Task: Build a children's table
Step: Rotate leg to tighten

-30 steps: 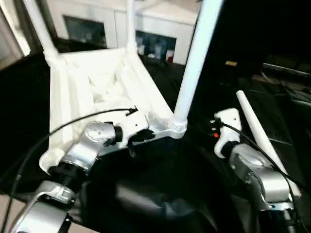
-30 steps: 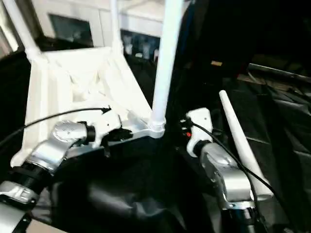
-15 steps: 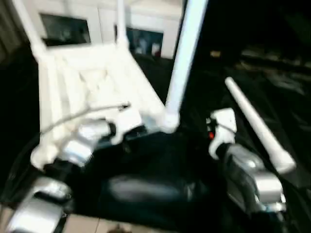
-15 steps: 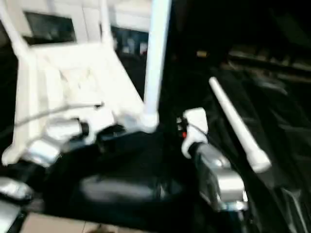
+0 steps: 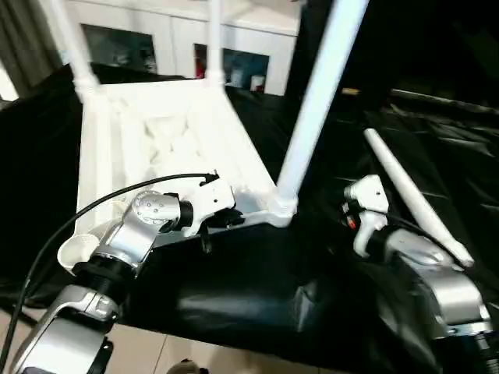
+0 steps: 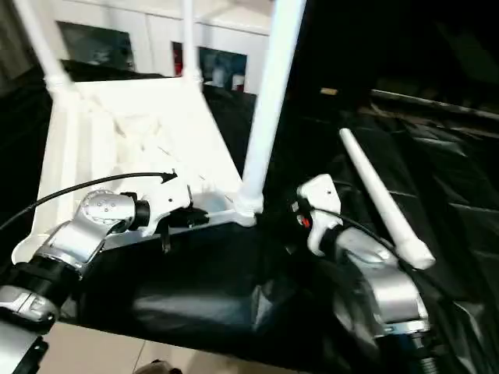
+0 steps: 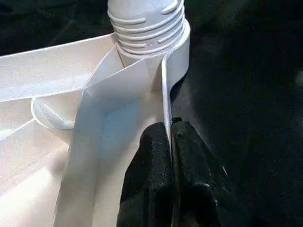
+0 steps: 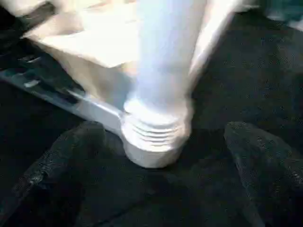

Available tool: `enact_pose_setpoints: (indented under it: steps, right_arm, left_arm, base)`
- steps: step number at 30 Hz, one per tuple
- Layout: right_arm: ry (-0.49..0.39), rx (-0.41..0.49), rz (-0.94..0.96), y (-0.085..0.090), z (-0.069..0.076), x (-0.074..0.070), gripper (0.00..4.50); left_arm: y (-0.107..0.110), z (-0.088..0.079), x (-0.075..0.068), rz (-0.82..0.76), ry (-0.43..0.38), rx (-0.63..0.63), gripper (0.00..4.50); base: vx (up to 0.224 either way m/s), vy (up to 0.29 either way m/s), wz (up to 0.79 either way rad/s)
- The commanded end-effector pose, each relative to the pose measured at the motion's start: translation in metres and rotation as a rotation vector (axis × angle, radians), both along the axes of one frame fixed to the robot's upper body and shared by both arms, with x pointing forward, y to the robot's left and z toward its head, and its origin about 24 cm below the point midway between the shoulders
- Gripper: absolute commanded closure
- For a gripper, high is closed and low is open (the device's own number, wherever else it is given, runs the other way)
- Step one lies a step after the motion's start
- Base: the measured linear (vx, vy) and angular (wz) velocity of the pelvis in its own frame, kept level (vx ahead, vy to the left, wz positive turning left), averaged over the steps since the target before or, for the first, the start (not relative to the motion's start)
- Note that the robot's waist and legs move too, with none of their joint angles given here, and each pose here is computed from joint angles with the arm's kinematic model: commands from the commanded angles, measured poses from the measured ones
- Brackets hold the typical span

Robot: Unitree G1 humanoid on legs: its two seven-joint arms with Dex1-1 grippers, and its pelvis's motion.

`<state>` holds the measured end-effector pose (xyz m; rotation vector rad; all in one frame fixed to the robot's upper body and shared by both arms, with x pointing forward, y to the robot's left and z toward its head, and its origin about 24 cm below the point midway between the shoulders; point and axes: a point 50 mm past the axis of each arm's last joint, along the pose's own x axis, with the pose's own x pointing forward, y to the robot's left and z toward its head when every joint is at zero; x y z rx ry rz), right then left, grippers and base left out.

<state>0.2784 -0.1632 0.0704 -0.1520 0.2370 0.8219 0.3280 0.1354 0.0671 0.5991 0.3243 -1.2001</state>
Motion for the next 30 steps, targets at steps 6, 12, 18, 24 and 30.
enact_pose_setpoints:
  steps: [6, 12, 18, 24, 30]
  right_arm:
    - [0.015, -0.031, 0.047, -0.005, 0.000, 0.008, 0.02]
    - [0.023, -0.040, 0.083, -0.003, -0.004, 0.010, 0.02]
    - [0.037, -0.076, 0.156, 0.001, -0.011, 0.010, 0.02]
    - [0.035, -0.053, 0.151, 0.009, -0.013, 0.019, 0.02]
    - [0.039, -0.064, 0.182, 0.014, -0.016, 0.021, 0.69]
  left_arm:
    - [-0.018, 0.016, -0.010, -0.184, -0.023, -0.044, 4.50]
    - [-0.020, 0.017, -0.013, -0.214, -0.006, -0.043, 4.50]
    - [-0.020, 0.016, -0.013, -0.239, 0.003, -0.027, 4.50]
    - [-0.019, 0.014, -0.013, -0.244, 0.008, 0.000, 4.50]
    - [-0.016, 0.011, -0.013, -0.232, 0.010, 0.019, 4.50]
  base:
    - [0.000, 0.000, 0.00]
    - [0.000, 0.000, 0.00]
    - [0.000, 0.000, 0.00]
    - [0.000, 0.000, 0.00]
    - [0.000, 0.000, 0.00]
